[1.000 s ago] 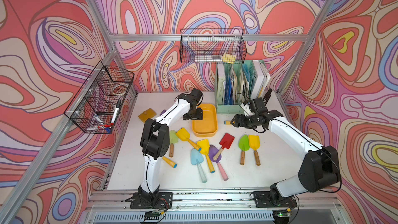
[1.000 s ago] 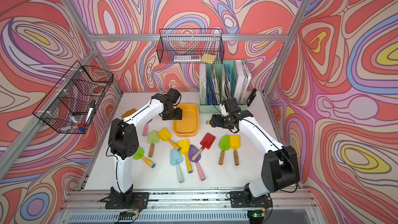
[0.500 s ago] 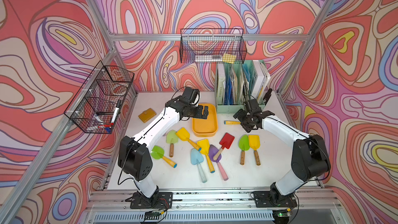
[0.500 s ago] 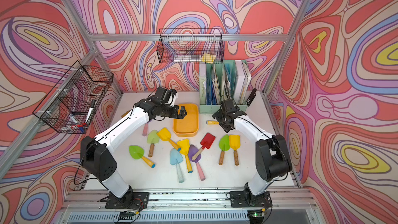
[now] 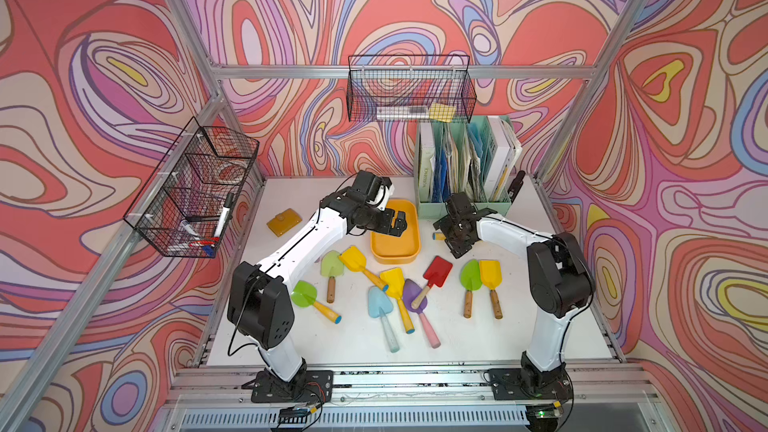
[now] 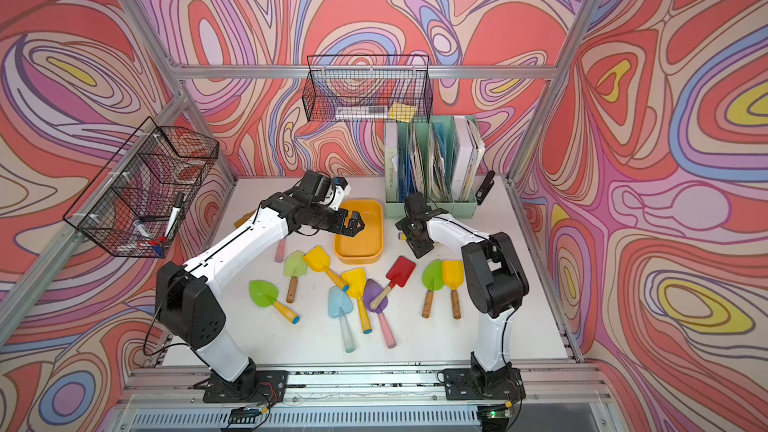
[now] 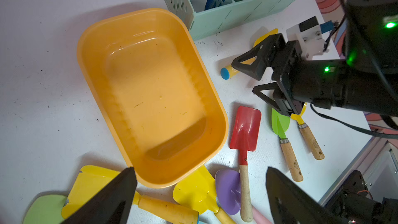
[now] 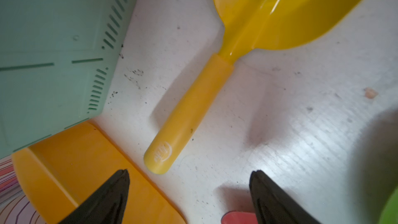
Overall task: Put the shovel into the storage box
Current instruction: Pick up the shovel from the center of the board.
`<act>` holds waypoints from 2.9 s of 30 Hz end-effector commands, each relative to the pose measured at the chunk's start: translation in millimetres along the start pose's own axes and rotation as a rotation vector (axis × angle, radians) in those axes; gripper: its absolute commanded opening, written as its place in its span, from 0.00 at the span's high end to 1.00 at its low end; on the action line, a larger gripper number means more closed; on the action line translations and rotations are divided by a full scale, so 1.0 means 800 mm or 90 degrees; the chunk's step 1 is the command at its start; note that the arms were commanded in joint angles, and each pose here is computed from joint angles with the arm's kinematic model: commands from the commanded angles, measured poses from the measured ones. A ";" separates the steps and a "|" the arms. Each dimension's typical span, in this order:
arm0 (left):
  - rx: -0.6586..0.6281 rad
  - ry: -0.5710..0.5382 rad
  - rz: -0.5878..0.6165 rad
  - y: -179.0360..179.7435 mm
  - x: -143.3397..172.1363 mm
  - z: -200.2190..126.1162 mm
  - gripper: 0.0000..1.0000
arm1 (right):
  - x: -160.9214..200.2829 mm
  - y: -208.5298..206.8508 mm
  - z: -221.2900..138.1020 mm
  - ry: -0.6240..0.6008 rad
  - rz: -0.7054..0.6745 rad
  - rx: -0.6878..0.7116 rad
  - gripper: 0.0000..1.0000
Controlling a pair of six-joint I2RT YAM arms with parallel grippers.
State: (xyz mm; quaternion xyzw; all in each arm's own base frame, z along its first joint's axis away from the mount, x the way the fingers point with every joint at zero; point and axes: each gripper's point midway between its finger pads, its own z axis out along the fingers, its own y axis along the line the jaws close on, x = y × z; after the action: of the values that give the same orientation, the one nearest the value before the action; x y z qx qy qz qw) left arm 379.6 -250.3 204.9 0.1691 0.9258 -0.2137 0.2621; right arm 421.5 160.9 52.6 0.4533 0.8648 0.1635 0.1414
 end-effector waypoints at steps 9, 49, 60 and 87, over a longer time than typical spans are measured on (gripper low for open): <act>-0.004 0.055 0.023 0.004 0.015 0.008 0.01 | -0.008 0.017 0.032 -0.010 0.016 0.024 0.16; 0.117 0.058 0.015 -0.052 0.014 0.000 0.01 | -0.004 -0.018 -0.032 -0.037 -0.121 -0.026 1.00; 0.173 -0.019 -0.031 -0.075 -0.022 -0.014 0.01 | 0.041 0.006 -0.137 0.025 -0.533 -0.163 1.00; 0.025 -0.082 -0.072 -0.043 -0.057 0.049 0.29 | 0.127 0.031 -0.154 0.156 -0.718 -0.187 1.00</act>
State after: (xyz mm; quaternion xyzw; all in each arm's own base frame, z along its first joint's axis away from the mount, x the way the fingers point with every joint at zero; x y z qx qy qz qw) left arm 407.6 -311.9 207.7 0.1253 0.9076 -0.2759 0.2906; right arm 330.9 236.5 155.4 -0.1228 0.9519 0.2343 0.1543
